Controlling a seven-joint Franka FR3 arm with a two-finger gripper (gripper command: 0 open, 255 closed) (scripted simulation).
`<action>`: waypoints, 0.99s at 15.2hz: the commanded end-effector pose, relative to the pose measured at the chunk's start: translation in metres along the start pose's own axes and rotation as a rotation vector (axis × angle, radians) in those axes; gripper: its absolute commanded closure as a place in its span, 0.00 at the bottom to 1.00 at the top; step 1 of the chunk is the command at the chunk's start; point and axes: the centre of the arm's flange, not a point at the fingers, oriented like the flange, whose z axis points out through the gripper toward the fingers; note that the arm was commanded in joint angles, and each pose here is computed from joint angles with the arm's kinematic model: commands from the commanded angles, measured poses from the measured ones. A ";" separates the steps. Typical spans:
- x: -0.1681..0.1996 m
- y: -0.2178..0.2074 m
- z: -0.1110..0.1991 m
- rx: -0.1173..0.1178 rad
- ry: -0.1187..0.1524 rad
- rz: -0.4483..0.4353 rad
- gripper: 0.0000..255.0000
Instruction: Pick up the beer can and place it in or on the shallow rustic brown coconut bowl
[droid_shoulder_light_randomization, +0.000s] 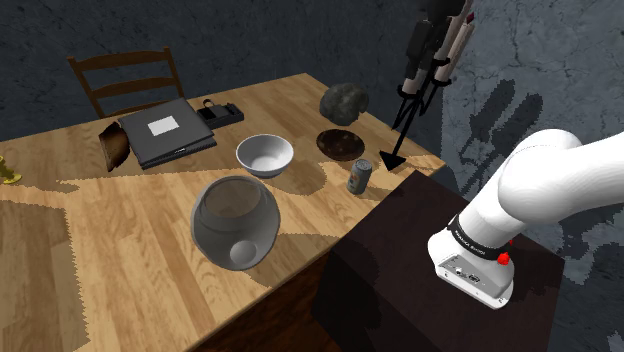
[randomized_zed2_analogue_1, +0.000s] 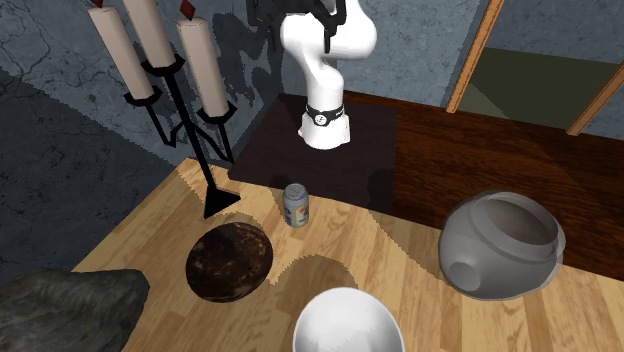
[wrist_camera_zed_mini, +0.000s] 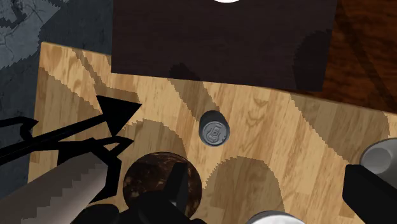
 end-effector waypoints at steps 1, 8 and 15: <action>0.000 0.000 0.000 0.000 0.000 0.000 0.00; 0.009 0.005 0.091 -0.017 0.020 -0.007 0.00; 0.020 0.011 0.182 -0.033 0.039 -0.013 0.00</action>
